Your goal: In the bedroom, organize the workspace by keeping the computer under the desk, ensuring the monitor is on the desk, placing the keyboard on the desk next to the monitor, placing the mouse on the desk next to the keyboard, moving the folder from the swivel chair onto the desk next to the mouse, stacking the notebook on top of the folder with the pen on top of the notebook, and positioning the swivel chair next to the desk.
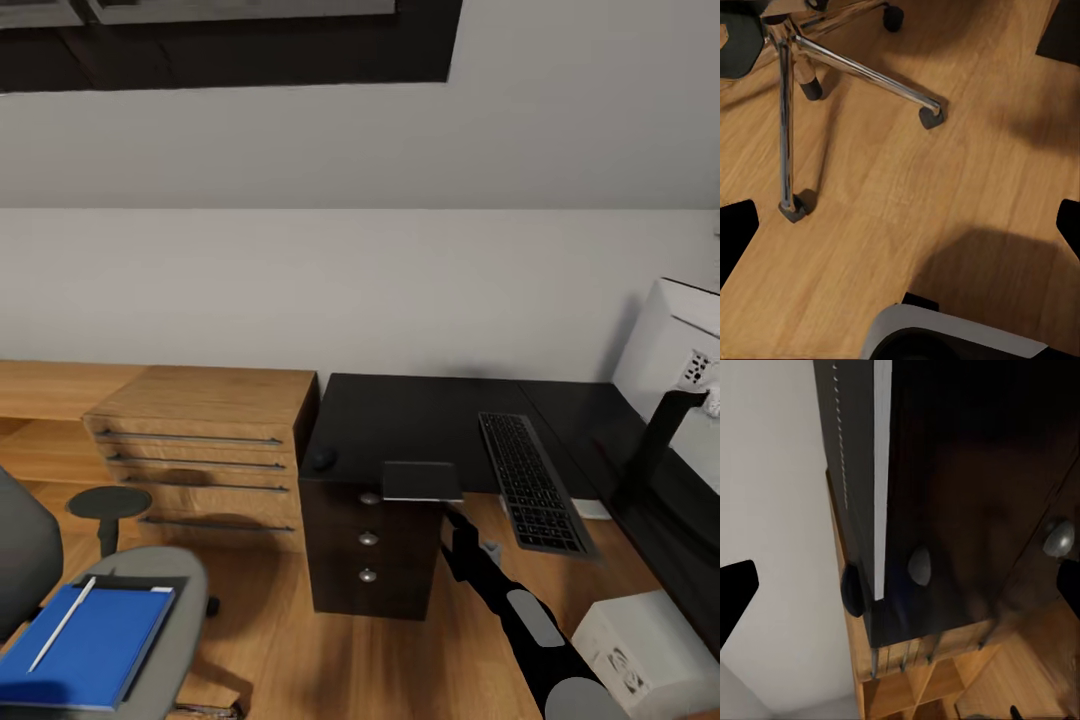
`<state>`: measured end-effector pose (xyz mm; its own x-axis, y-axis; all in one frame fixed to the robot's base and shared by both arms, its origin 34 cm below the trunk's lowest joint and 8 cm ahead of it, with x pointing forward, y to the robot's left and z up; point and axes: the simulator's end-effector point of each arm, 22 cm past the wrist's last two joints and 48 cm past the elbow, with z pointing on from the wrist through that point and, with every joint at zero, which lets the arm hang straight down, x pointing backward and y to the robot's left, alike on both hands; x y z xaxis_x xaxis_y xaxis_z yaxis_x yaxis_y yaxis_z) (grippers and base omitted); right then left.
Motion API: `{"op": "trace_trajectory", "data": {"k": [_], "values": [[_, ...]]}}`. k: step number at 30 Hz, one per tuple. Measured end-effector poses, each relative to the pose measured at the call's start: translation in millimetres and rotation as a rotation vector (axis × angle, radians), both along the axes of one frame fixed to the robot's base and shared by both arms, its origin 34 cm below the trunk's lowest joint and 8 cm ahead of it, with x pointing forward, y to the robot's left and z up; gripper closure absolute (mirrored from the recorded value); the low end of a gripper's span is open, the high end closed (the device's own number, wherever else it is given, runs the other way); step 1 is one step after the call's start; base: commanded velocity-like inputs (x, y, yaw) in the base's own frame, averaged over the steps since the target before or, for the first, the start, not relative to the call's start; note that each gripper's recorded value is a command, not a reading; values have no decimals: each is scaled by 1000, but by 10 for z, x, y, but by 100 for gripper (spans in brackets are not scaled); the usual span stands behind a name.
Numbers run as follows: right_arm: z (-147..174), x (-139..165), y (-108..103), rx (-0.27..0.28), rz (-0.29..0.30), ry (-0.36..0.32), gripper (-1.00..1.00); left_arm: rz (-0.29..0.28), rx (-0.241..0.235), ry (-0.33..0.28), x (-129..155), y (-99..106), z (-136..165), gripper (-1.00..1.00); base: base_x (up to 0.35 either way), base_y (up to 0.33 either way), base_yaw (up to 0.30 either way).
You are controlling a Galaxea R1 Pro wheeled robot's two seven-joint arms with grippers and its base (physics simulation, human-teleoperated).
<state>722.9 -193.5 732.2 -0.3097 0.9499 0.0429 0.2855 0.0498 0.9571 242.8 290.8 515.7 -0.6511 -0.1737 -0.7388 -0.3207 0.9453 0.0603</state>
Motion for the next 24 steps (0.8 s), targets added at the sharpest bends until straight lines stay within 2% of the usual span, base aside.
{"op": "trace_trajectory", "data": {"k": [13, 24], "values": [[0, -1, 8, -2, 2, 0, -100, 0, 0, 0, -1, 0, 0, -100, -303, 0, 0], [-9, -9, 24, -13, 8, 0, -100, -5, -4, 4, -5, -19, -8, -100, -74, 0, 0]]}}
